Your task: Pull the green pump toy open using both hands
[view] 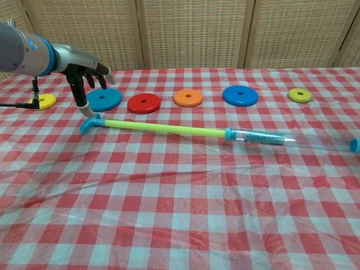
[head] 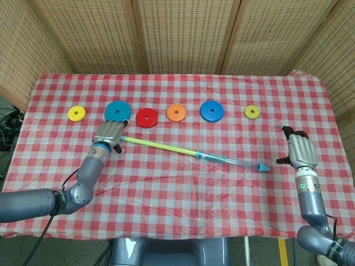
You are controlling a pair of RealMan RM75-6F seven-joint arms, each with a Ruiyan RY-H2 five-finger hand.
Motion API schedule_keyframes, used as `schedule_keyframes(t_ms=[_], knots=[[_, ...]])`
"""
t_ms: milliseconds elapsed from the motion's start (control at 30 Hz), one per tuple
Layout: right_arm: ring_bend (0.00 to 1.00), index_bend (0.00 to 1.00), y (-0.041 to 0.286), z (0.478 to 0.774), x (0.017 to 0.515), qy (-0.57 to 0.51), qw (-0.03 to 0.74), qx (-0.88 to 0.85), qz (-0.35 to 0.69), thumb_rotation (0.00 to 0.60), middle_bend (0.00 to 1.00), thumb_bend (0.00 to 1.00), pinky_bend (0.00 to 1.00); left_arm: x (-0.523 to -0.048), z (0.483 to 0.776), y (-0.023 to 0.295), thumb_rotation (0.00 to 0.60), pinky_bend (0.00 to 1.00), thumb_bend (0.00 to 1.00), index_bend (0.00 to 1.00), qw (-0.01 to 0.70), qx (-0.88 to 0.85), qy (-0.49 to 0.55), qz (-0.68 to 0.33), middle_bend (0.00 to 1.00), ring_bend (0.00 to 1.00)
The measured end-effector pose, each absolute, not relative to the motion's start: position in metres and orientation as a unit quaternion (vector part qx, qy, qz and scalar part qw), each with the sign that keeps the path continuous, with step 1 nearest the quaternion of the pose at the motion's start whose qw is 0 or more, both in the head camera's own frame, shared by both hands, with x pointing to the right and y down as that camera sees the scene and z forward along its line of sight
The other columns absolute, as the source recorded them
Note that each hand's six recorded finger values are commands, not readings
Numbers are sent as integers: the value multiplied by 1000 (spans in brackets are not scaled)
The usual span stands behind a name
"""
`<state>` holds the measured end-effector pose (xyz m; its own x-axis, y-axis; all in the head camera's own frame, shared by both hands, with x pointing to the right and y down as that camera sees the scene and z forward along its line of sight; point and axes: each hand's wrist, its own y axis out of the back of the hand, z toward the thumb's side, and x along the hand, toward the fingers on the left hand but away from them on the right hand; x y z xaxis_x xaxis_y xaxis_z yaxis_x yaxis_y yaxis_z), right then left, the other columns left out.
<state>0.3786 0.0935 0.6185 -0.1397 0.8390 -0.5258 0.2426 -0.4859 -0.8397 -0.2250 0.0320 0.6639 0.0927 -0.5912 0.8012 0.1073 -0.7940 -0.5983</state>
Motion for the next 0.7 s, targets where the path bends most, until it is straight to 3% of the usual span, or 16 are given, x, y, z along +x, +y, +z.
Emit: schedule_keyframes(t_ms=[200, 467, 700], knots=[[3, 56, 98, 620, 381, -436, 238, -609, 619, 600, 15, 289, 22, -230, 654, 43, 600, 0, 126, 24, 257, -692, 122, -663, 0, 0], [0, 56, 110, 613, 381, -434, 252, -614, 609, 600, 0, 271, 0, -229, 642, 51, 600, 0, 130, 46, 253, -719, 172, -625, 0, 0], [0, 16, 133, 604, 380, -424, 297, -634, 575, 600, 0, 199, 0, -247, 615, 65, 600, 0, 130, 0, 374, -707, 234, -552, 0, 0]])
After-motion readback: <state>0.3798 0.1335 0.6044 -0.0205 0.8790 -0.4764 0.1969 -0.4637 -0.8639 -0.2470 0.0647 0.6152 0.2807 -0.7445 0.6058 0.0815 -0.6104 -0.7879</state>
